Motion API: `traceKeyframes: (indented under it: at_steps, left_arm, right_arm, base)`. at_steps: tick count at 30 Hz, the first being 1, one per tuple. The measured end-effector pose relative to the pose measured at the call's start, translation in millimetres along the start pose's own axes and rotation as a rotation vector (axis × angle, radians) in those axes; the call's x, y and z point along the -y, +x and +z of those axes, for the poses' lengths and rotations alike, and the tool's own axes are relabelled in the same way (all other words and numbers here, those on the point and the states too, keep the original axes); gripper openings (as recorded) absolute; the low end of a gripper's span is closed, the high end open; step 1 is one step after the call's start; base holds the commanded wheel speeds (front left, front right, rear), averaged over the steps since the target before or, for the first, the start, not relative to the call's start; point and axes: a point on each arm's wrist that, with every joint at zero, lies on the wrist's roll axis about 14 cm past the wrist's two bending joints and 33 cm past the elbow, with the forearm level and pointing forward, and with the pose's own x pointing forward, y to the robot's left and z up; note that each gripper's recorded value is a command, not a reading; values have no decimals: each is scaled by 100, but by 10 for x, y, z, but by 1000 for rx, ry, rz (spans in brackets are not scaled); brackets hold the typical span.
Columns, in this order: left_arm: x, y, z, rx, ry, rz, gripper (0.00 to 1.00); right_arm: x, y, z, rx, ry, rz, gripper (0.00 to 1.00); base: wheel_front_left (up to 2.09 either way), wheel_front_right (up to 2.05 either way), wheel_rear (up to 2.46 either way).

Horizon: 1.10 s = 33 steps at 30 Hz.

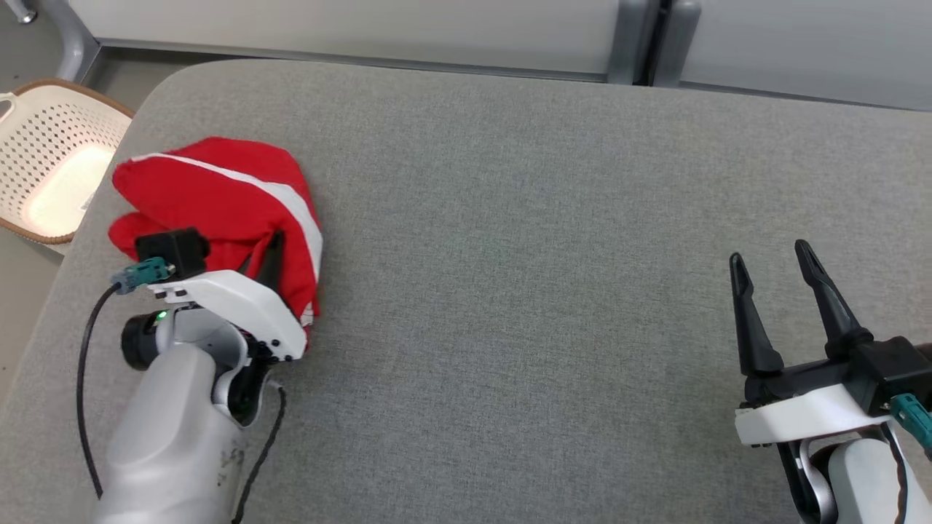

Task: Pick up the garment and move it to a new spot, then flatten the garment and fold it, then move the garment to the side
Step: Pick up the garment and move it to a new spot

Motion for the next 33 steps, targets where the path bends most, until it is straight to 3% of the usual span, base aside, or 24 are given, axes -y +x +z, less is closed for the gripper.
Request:
traceKeyframes:
  at_steps: [11, 17, 24, 30, 31, 32, 33]
  left_arm:
    - [1119, -175, 339, 154, -71, -286, 0]
    - [1972, -390, 415, 206, -165, -465, 0]
    - [2646, -631, 47, 136, -208, -573, 0]
    - [2954, -761, -482, 0, -106, -650, 0]
    - [2962, -765, -554, -17, -86, -651, 31]
    - [2967, -774, -626, -36, -73, -655, 69]
    - [2964, -785, -683, -53, -67, -656, 93]
  right_arm:
    - [109, -176, 224, 40, -15, -55, 100]
    - [247, -297, 315, 59, -24, -105, 100]
    - [456, -433, 353, 63, -36, -170, 100]
    - [554, -492, 295, 45, -36, -199, 100]
    - [565, -500, 281, 41, -35, -203, 100]
    - [575, -505, 271, 38, -34, -207, 100]
    - [579, -507, 265, 37, -33, -208, 100]
  base:
    - [0, 0, 0]
    - [0, 0, 0]
    - [0, 0, 0]
    - [0, 0, 0]
    - [0, 0, 0]
    - [0, 0, 0]
    - [0, 0, 0]
